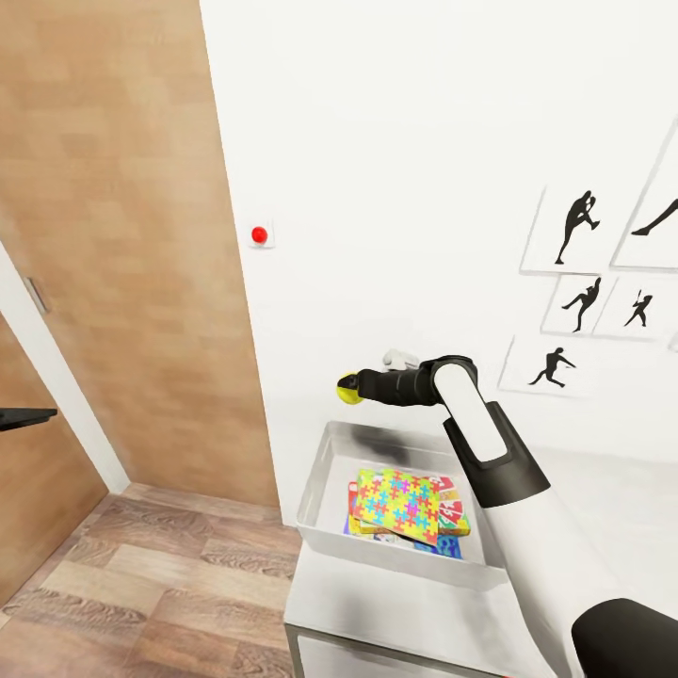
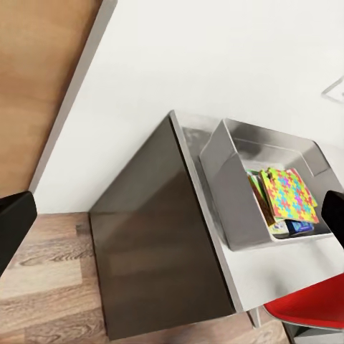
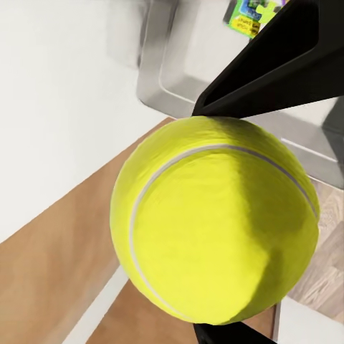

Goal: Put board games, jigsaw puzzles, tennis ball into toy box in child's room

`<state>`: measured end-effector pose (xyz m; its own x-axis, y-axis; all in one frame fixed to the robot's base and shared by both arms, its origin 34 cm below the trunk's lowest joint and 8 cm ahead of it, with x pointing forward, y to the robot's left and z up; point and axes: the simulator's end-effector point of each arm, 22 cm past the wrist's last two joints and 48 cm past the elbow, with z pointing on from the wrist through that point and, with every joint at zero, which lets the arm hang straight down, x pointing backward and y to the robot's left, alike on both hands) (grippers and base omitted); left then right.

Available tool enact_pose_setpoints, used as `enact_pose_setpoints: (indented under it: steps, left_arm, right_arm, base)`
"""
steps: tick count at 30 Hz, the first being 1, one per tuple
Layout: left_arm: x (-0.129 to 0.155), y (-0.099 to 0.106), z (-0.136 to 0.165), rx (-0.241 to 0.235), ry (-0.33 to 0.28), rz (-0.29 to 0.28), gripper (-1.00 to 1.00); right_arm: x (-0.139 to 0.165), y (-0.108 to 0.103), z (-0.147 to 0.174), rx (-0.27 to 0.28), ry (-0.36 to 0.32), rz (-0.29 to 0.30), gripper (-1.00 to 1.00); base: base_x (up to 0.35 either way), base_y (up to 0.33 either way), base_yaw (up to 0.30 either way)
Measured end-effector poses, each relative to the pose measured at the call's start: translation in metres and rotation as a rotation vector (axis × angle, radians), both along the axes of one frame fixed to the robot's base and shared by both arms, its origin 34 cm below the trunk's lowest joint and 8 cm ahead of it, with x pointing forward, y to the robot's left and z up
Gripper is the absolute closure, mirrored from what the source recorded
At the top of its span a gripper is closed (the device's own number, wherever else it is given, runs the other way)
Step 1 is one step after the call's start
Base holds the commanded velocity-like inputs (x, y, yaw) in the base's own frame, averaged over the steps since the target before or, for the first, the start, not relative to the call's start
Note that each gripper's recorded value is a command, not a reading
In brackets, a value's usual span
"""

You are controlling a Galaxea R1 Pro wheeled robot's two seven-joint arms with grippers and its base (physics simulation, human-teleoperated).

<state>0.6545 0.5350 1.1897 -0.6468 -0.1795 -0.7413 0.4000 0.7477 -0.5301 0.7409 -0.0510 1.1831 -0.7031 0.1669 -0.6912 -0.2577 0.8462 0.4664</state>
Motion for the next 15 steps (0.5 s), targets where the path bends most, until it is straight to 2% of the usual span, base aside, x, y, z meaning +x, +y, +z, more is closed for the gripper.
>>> enact_pose_setpoints:
  steps: [7, 12, 15]
  left_arm:
    - [-0.003, 0.001, -0.011, -0.012, 0.030, 0.010, -1.00]
    - [-0.001, -0.008, -0.022, 0.003, 0.039, -0.016, -1.00]
    - [-0.002, -0.008, -0.029, -0.003, 0.051, -0.014, -1.00]
  right_arm:
    - [0.004, -0.001, -0.002, -0.007, 0.009, -0.006, 1.00]
    - [0.025, -0.020, -0.025, -0.079, 0.097, -0.067, 1.00]
    - [0.034, -0.029, -0.035, -0.111, 0.143, -0.094, 1.00]
  base:
    - [0.000, 0.000, 0.000]
    - [0.000, 0.000, 0.000]
    - [0.000, 0.000, 0.000]
